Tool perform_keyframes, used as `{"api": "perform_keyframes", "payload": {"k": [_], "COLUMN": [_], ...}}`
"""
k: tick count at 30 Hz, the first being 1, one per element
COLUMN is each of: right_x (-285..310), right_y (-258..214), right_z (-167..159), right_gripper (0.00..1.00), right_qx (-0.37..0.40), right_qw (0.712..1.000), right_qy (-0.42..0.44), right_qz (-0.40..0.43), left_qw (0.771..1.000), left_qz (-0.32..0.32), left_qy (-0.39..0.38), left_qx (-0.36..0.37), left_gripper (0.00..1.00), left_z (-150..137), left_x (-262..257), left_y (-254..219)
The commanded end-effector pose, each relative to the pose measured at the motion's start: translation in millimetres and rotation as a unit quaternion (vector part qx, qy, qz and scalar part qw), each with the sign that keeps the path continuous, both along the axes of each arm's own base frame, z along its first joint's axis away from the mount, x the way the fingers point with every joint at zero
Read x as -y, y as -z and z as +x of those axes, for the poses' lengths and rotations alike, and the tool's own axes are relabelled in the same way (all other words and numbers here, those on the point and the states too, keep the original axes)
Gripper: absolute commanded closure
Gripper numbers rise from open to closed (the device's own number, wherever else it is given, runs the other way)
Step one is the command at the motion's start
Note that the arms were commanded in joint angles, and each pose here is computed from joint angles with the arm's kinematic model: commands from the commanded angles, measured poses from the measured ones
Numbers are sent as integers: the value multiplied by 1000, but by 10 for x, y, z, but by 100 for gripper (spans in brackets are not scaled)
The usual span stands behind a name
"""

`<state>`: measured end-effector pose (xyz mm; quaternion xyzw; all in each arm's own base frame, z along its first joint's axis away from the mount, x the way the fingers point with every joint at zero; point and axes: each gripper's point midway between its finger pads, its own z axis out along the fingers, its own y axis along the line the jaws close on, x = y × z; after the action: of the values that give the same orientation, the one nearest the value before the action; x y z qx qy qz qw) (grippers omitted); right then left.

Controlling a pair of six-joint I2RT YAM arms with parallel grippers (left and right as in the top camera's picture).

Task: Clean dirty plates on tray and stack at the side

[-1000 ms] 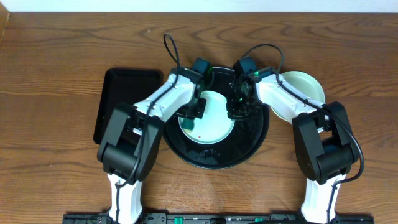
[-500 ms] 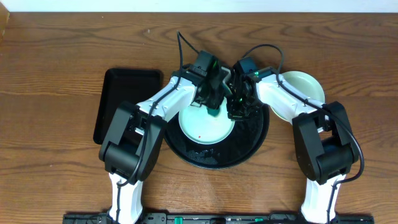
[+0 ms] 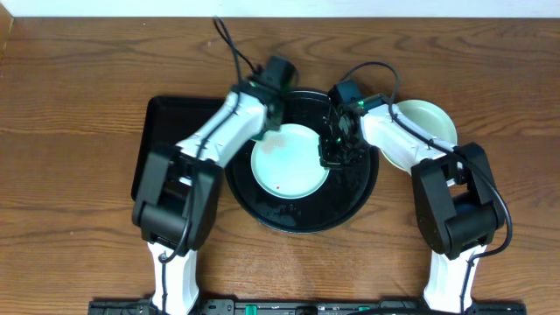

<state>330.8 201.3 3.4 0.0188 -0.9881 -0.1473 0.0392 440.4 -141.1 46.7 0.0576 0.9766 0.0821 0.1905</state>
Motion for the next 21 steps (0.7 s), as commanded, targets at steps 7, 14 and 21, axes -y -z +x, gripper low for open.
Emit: {"api": "perform_keyframes", "payload": {"k": [7,14,21], "right_x": [183,152,348], "right_y": [212,-94,-790], "right_z": [-127,-42,180], "right_gripper": [99,99,99], "right_qx": [-20,23,146], "right_qw": [999,999,987], "right_qy": [-10,-28,-19], "right_qz": [-47,-29,-68], "left_qw": [995,991,991], "left_qz": [-89,-129,-128], "left_qy": [-31,-16,-17], "left_qx": [1,-43,-45], "left_gripper": [92,92,92], "left_z": [-32,-233,-239], "left_x": [-123,11,9], "left_y": [-887,-843,-830]}}
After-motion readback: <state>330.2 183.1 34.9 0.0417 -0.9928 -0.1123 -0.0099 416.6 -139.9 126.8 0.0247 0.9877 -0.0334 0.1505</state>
